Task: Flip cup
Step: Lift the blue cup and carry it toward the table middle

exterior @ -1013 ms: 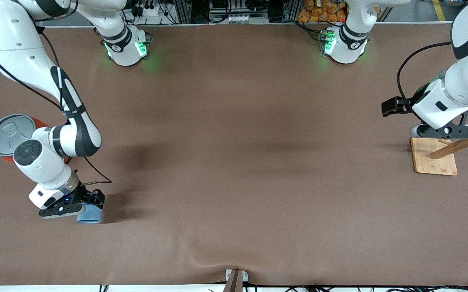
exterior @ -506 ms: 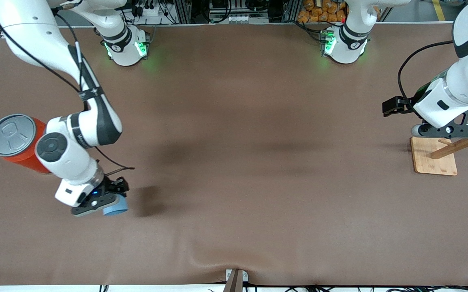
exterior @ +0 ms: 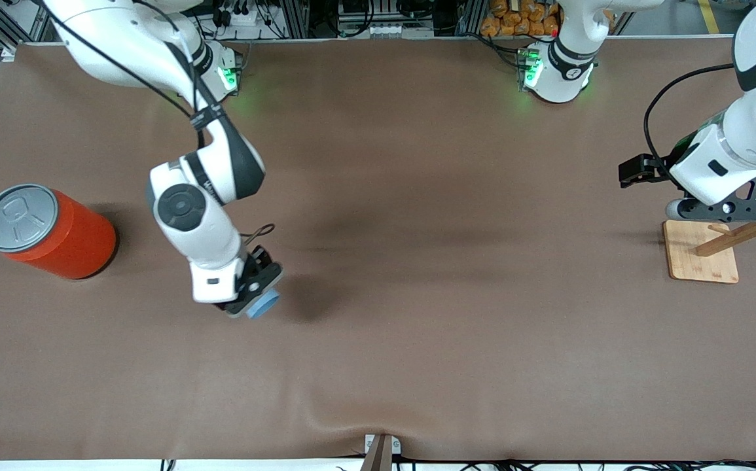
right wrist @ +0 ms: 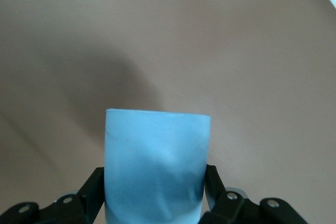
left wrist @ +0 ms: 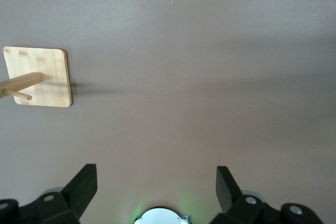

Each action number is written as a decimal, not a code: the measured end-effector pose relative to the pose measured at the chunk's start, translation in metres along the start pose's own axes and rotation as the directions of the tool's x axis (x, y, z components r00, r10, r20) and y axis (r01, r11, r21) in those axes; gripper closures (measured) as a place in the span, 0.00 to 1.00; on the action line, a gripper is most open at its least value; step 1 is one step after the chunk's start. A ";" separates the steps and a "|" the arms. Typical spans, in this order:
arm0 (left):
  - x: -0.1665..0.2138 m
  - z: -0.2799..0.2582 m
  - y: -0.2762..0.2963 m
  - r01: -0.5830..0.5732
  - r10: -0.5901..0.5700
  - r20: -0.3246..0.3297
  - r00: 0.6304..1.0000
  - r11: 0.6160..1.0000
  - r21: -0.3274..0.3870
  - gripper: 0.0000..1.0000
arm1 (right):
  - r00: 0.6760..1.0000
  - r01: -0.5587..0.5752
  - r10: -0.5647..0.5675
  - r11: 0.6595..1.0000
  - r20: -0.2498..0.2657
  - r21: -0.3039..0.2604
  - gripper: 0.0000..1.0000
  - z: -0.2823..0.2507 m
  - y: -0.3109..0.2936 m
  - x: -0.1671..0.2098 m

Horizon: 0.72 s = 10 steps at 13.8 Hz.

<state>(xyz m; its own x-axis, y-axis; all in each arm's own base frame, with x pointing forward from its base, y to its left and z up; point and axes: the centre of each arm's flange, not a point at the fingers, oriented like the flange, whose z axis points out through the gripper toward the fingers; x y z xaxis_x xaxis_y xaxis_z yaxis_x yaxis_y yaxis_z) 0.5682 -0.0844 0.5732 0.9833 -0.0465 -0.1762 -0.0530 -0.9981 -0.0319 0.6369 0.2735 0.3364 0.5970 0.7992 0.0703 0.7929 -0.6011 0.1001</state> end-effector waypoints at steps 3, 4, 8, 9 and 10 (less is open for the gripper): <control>-0.001 -0.002 0.000 0.001 -0.001 -0.003 1.000 1.000 0.000 0.00 | 0.991 0.133 -0.133 0.991 -0.017 0.016 0.20 -0.004 -0.021 0.012; -0.002 -0.003 -0.001 0.001 -0.001 -0.004 1.000 1.000 0.000 0.00 | 0.987 0.162 -0.161 0.987 -0.024 0.021 0.20 -0.006 -0.028 0.015; -0.003 -0.006 -0.001 0.001 -0.001 -0.009 1.000 1.000 -0.001 0.00 | 0.978 0.197 -0.191 0.977 -0.078 0.077 0.20 -0.016 -0.066 0.036; -0.004 -0.006 -0.001 0.001 -0.001 -0.007 1.000 1.000 -0.001 0.00 | 0.979 0.188 -0.178 0.977 -0.100 0.104 0.20 -0.019 -0.074 0.041; -0.004 -0.006 -0.001 0.002 -0.002 -0.005 1.000 1.000 -0.001 0.00 | 0.978 0.185 -0.170 0.975 -0.119 0.126 0.20 -0.023 -0.083 0.046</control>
<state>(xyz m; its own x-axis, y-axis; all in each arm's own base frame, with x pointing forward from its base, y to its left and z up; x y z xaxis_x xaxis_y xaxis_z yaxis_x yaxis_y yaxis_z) 0.5651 -0.0831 0.5804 0.9842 -0.0450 -0.1711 -0.0511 -0.9982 -0.0316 0.5960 0.3606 0.3547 0.4346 0.8845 0.1698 0.8985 -0.4388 -0.0141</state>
